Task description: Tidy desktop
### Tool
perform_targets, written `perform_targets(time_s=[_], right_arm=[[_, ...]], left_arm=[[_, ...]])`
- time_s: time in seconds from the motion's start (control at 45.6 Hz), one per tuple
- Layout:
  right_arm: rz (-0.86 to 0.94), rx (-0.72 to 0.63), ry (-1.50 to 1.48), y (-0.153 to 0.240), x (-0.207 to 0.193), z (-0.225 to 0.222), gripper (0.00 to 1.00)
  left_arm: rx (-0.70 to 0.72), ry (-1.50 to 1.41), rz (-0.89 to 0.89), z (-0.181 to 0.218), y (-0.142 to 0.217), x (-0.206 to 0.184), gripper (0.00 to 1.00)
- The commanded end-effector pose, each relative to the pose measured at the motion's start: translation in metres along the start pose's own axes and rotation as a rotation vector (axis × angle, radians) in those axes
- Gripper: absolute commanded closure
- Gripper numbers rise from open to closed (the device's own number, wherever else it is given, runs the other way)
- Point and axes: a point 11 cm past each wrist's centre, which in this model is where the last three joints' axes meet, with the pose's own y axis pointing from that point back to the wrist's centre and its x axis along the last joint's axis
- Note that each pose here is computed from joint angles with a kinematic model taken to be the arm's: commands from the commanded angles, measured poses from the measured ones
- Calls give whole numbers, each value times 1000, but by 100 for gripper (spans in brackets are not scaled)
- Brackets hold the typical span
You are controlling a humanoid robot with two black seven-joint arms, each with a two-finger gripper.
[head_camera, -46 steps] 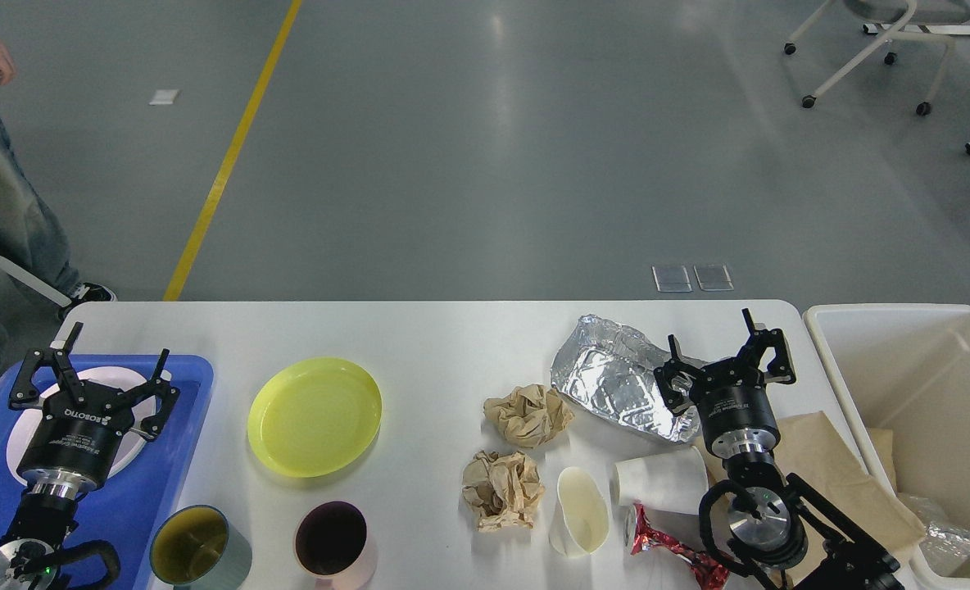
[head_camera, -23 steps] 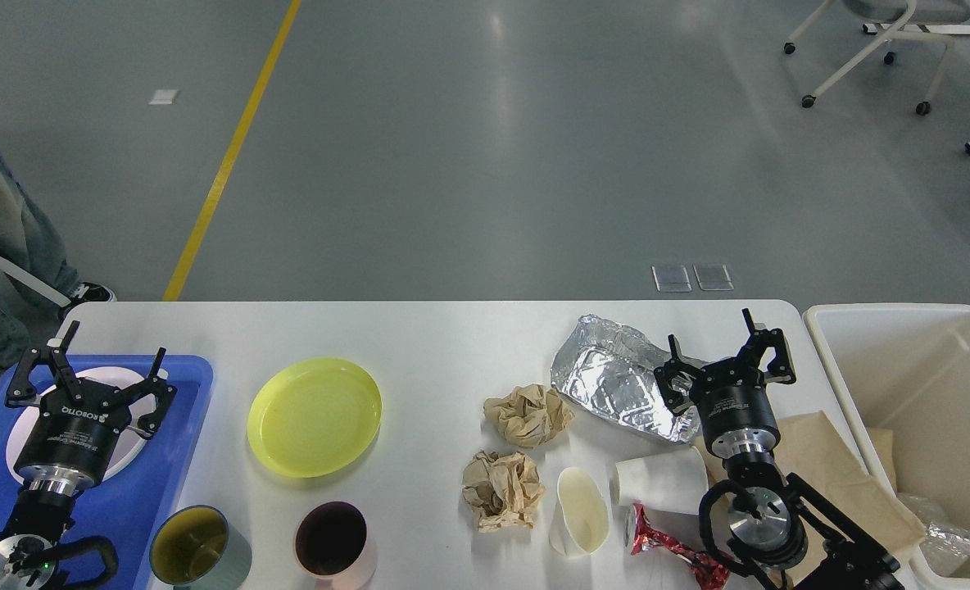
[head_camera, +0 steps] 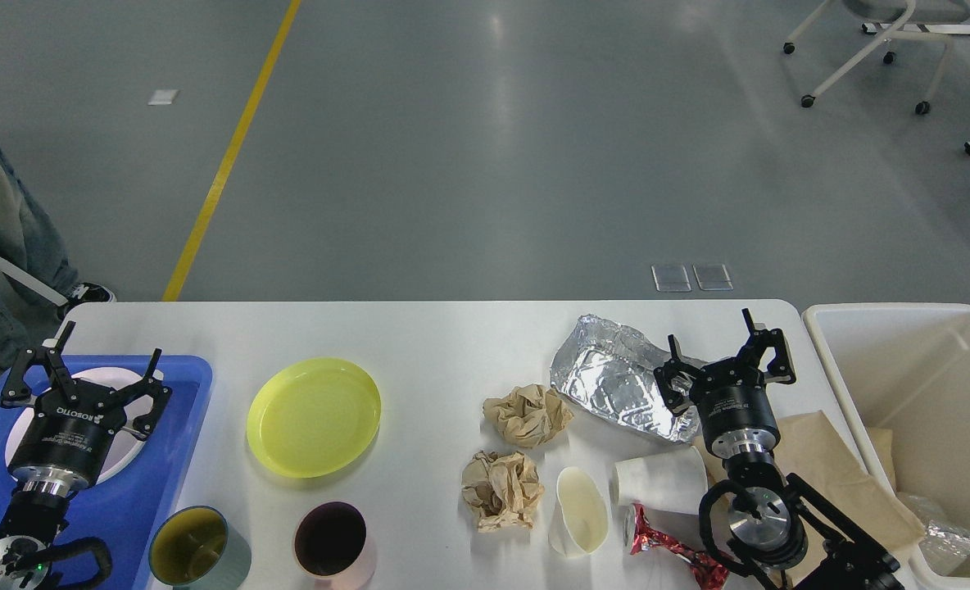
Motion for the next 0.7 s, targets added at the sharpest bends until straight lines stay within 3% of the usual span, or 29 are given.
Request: perform_targets(time_s=[0.0, 0.351, 0.504, 0.68], right_arm=[[0, -1, 0, 0, 0, 0, 0], [0, 1, 0, 0, 0, 0, 0], [0, 1, 0, 0, 0, 0, 0], [0, 1, 0, 0, 0, 0, 0]], left_arm=[[1, -36, -2, 13, -1, 0, 3], [25, -330, -12, 93, -20, -6, 3], [166, -572, -9, 133, -34, -16, 3], [333, -768, -34, 146, -45, -31, 3]])
